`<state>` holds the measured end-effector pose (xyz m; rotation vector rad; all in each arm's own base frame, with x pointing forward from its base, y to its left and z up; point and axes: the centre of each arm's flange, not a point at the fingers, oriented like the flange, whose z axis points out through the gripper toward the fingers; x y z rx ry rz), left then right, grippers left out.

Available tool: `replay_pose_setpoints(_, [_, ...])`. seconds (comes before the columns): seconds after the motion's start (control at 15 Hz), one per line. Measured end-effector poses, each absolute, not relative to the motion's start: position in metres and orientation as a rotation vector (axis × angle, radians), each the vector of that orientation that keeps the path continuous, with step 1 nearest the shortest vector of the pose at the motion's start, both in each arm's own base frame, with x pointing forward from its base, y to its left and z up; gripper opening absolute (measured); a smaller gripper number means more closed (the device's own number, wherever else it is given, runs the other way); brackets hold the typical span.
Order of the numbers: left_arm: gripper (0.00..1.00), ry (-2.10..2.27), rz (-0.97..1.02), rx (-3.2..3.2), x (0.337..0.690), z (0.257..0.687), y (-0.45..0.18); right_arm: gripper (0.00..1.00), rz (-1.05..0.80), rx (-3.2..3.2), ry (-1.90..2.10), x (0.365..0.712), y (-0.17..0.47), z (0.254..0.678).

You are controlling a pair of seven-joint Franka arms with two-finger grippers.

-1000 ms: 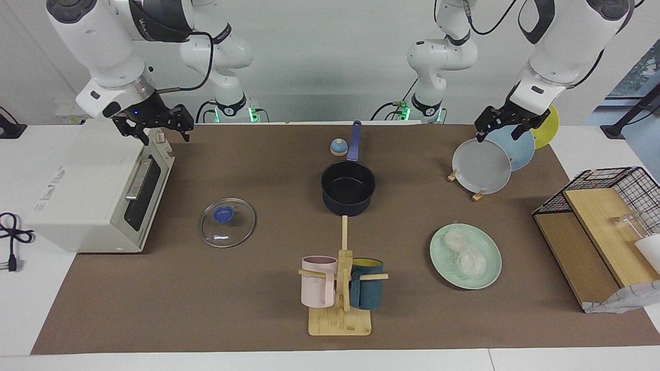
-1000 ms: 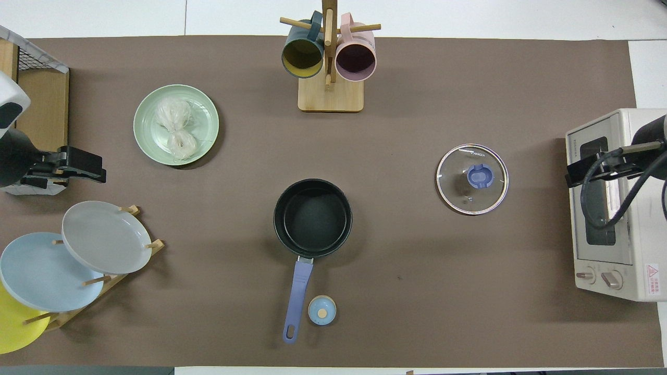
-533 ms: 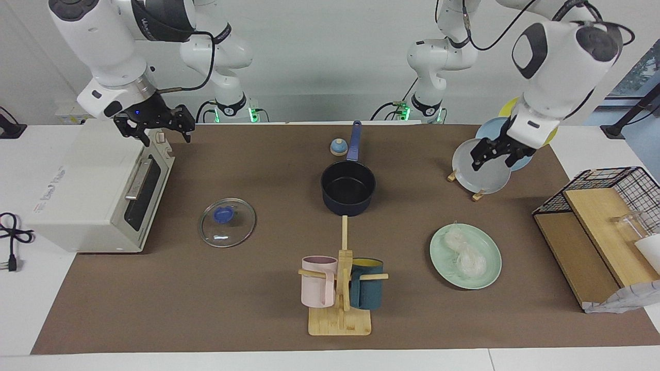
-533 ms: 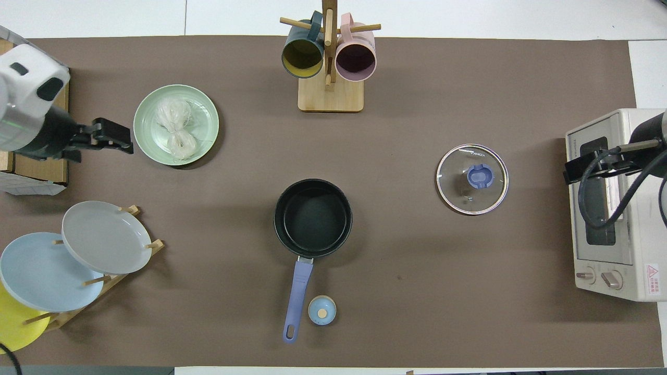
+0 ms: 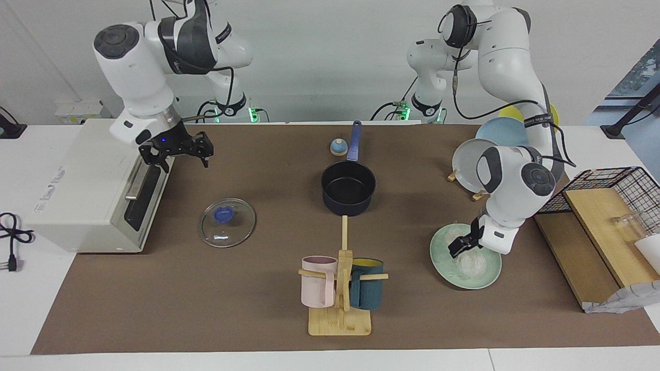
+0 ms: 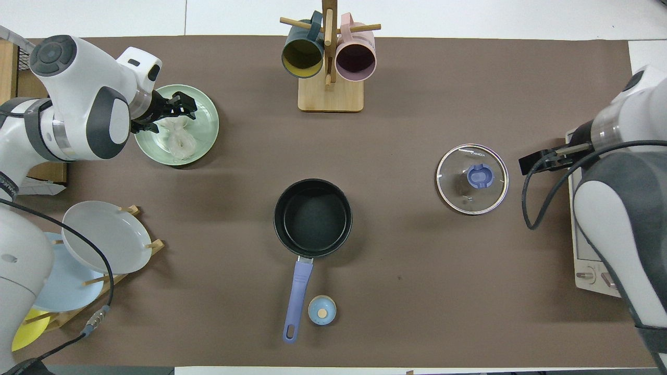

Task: Transfer vermicelli from plate to pot

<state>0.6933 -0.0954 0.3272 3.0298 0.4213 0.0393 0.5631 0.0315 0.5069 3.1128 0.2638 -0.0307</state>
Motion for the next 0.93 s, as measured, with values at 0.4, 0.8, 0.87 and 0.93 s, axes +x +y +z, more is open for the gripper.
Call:
replay_pose_setpoints(0.4, [0.96, 0.44, 0.098, 3.059, 0.699, 0.329, -0.084, 1.0, 0.011, 3.145, 0.185, 0.578, 0.066, 0.395])
replay_pose_setpoints(0.8, [0.3, 0.421, 0.137, 3.054, 0.7, 0.332, -0.095, 1.0, -0.042, 3.14, 0.234, 0.573, 0.091, 0.343])
replay_pose_setpoints(0.87, [0.24, 0.415, 0.143, 3.053, 0.7, 0.334, -0.098, 1.0, -0.048, 3.138, 0.253, 0.573, 0.089, 0.341])
replay_pose_setpoints(0.93, [0.23, 0.41, 0.152, 3.051, 0.701, 0.338, -0.1, 1.0, -0.049, 3.137, 0.267, 0.574, 0.088, 0.34])
